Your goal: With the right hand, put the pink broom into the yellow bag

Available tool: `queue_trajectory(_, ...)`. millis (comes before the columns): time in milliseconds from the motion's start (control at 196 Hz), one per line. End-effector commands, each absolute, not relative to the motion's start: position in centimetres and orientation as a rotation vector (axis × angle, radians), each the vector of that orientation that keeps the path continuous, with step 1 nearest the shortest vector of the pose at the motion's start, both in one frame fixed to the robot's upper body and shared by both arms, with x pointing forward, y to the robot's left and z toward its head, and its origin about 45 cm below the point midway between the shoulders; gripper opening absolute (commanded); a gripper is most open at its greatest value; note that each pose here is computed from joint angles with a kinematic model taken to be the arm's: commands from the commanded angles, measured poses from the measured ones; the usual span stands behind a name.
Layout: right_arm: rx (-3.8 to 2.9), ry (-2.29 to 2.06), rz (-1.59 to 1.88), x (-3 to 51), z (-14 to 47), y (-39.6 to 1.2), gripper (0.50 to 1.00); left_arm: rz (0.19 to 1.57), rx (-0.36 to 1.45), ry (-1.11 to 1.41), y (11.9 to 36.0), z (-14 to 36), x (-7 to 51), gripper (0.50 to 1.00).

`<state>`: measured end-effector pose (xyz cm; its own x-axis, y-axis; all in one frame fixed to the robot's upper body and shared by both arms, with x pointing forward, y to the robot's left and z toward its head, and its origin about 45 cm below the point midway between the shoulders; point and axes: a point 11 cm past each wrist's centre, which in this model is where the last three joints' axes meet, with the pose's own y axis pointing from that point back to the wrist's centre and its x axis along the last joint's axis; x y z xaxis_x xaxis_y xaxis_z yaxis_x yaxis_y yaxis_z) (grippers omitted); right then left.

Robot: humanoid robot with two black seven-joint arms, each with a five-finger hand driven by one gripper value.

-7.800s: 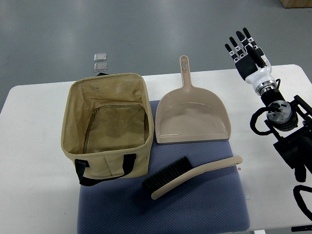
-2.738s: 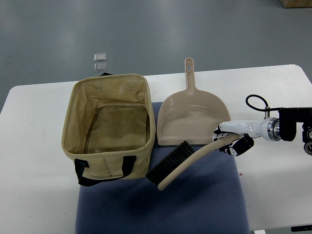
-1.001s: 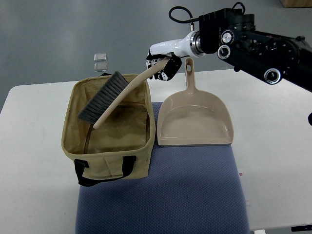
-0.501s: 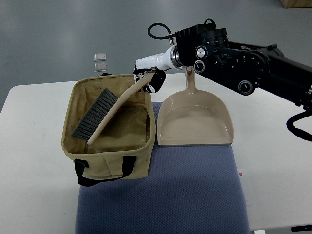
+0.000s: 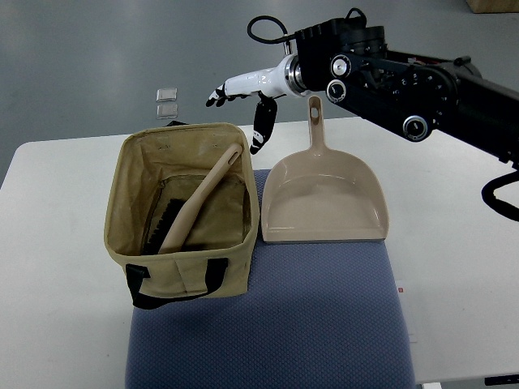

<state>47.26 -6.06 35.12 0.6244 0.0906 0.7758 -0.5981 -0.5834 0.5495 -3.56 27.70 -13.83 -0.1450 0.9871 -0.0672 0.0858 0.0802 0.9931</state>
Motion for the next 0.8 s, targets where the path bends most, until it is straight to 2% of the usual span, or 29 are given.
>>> queue_trajectory(0, 2.023, -0.52, 1.003, 48.4, 38.6, -8.1, 0.928, 1.211, 1.149, 1.416, 27.7, -13.8, -3.6, 1.0)
queue_trajectory(97, 2.099, -0.647, 0.98, 49.2, 41.6, -9.9, 0.928, 1.211, 1.149, 1.416, 27.7, -13.8, -3.6, 1.0)
queue_trajectory(215, 2.207, -0.857, 0.927, 50.2, 45.6, -14.0, 0.928, 1.211, 1.149, 1.416, 27.7, -13.8, -3.6, 1.0)
queue_trajectory(393, 2.431, -1.216, 0.716, 50.9, 47.2, -20.2, 0.928, 1.212, 1.15, 1.416, 27.7, -13.8, -3.6, 1.0)
queue_trajectory(562, 2.646, -1.59, 0.392, 51.2, 46.2, -25.7, 0.928, 1.212, 1.15, 1.416, 27.7, -13.8, -3.6, 1.0)
queue_trajectory(797, 2.734, -2.142, -0.141, 50.8, 40.1, -31.8, 0.928, 1.212, 1.15, 1.416, 27.7, -13.8, -3.6, 1.0)
